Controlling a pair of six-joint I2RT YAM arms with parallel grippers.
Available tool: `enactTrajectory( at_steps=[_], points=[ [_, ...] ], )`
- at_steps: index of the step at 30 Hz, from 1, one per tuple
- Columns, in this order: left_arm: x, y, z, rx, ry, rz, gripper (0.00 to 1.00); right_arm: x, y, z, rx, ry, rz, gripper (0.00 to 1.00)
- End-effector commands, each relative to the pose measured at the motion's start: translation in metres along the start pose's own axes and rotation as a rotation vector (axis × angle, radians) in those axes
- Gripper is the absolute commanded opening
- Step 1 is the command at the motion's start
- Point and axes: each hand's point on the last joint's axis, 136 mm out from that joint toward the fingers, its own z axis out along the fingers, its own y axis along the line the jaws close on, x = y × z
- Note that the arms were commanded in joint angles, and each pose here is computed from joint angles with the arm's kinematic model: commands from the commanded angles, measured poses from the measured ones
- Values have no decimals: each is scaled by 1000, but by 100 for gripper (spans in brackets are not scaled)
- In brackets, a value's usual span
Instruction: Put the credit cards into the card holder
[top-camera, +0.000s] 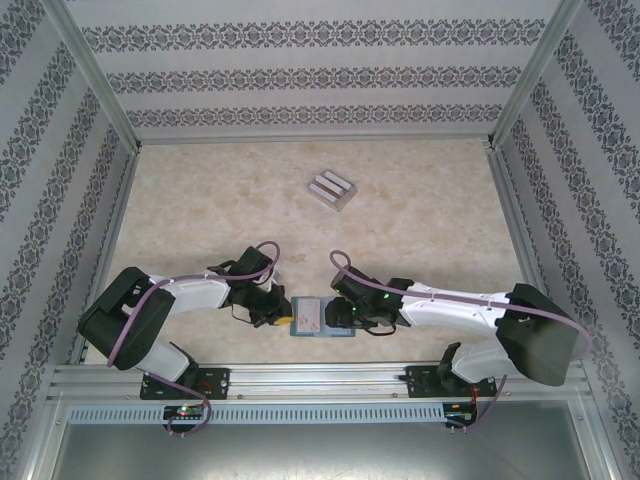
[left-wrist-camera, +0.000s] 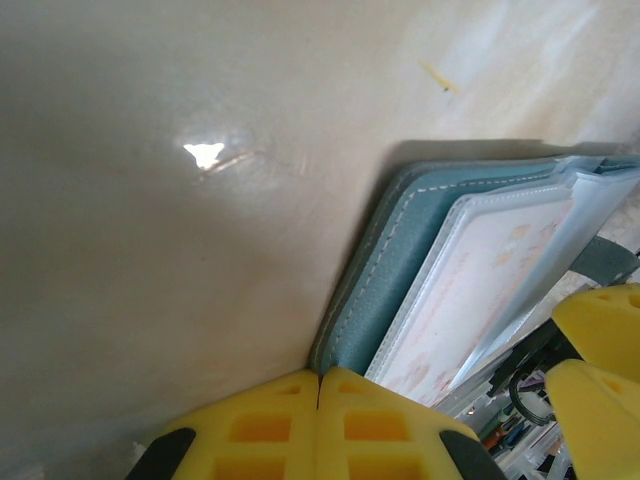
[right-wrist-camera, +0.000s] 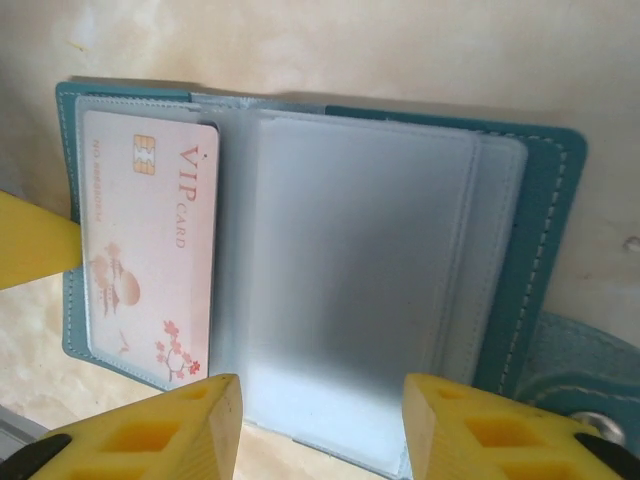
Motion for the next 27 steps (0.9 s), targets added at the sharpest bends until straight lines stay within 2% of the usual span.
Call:
enactTrajectory(
  at_steps=[1,10,23,27],
  points=[
    [-5,27,14,-92,-45,-9,2,6,-18,0,64,5,0,47],
    [-6,26,14,-93,-44,-9,2,13,-18,15,62,45,20,46],
    [-5,28,15,-92,-44,-15,2,10,-8,10,39,47,6,37],
    [-6,27,15,-90,-42,-16,2,11,-12,6,60,50,7,40]
  ],
)
